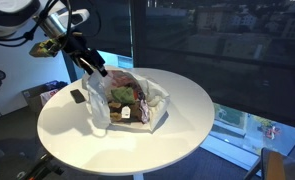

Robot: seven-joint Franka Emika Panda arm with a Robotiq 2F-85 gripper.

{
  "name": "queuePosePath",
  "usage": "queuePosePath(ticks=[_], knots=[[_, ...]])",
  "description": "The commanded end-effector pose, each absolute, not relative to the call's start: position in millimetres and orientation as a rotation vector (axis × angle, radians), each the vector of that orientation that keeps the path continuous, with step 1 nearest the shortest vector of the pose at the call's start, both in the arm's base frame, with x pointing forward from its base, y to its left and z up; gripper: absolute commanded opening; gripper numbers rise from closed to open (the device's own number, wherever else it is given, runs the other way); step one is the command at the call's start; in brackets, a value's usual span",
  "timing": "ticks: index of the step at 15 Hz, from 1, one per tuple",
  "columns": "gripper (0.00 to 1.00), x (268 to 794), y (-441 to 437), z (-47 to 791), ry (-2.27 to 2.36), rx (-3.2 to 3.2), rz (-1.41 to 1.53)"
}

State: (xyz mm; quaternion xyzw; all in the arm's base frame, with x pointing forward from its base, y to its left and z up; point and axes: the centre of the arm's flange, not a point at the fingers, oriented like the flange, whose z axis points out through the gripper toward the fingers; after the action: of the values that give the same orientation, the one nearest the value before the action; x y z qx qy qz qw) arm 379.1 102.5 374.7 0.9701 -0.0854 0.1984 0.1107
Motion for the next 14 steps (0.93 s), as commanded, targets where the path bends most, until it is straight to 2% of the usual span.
queuePosePath(ticks=[1,7,14], knots=[[1.00,358,134,389,-0.050,2.983,0.681],[1.00,375,195,350,0.253,3.176,0.714],[1.00,377,234,278,0.435,3.259,0.500]])
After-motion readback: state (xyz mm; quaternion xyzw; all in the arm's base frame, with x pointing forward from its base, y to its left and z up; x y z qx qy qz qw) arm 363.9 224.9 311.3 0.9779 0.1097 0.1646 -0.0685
